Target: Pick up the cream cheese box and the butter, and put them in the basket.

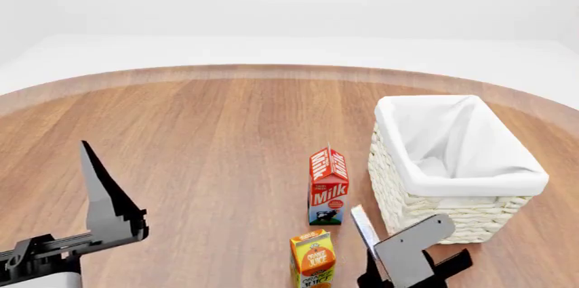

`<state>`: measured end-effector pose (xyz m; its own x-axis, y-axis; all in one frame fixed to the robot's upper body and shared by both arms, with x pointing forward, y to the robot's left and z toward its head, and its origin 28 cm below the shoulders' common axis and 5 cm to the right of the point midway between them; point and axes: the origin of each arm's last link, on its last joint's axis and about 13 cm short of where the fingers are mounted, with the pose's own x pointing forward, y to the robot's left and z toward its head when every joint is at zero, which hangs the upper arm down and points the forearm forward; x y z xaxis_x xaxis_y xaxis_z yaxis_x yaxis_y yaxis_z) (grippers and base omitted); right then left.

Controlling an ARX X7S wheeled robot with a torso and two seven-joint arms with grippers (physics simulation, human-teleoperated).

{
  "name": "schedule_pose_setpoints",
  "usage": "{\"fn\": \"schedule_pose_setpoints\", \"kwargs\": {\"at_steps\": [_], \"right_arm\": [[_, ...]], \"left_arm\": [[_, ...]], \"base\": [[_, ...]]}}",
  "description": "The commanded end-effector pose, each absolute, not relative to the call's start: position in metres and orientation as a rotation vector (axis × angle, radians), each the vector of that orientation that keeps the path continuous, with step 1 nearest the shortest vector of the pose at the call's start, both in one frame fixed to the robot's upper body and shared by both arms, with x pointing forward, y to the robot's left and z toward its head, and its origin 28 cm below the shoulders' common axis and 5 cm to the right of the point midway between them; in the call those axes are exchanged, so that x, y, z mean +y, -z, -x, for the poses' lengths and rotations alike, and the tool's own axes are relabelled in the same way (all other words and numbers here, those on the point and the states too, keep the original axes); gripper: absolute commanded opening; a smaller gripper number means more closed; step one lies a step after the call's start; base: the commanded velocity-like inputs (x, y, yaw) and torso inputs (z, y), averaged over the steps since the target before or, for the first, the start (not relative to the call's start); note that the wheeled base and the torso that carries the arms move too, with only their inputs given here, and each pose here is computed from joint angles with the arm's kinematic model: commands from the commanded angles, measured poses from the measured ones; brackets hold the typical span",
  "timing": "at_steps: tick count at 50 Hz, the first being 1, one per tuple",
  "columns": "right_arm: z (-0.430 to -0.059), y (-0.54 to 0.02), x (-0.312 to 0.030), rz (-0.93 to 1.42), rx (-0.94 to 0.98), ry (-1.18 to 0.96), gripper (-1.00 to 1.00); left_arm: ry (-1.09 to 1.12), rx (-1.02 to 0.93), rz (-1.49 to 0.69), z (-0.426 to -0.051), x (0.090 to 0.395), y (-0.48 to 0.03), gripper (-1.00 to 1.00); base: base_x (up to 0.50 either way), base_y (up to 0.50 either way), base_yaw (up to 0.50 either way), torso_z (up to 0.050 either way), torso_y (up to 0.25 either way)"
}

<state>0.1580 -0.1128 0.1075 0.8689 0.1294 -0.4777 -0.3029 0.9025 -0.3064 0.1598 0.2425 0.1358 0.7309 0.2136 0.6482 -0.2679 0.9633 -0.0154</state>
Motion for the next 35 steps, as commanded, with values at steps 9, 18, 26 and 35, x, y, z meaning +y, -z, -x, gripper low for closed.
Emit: {"fn": "schedule_pose_setpoints", "kwargs": {"at_steps": [9,18,26,35], "right_arm": [[-0.145,-0.157,-0.124,0.423,0.250,-0.136,-1.00],[-0.140,-0.184,-0.131,0.438,0.164,-0.072,-1.00],[-0.139,-0.205,-0.139,0.438,0.105,-0.022,-1.00],[-0.140,-0.230,-0.148,0.446,0.042,0.036,-1.00]], "left_arm": [[-0.268,-0.710,-0.082,-0.158,0.243,-0.138,1.00],[-0.269,-0.712,-0.082,-0.158,0.243,-0.139,1.00],[-0.267,-0.711,-0.081,-0.158,0.242,-0.138,1.00],[-0.263,-0.710,-0.080,-0.158,0.242,-0.139,1.00]], "base": [[0.00,0.00,0.00,0.000,0.000],[0.00,0.00,0.00,0.000,0.001],[0.00,0.00,0.00,0.000,0.000],[0.00,0.00,0.00,0.000,0.000]]}}
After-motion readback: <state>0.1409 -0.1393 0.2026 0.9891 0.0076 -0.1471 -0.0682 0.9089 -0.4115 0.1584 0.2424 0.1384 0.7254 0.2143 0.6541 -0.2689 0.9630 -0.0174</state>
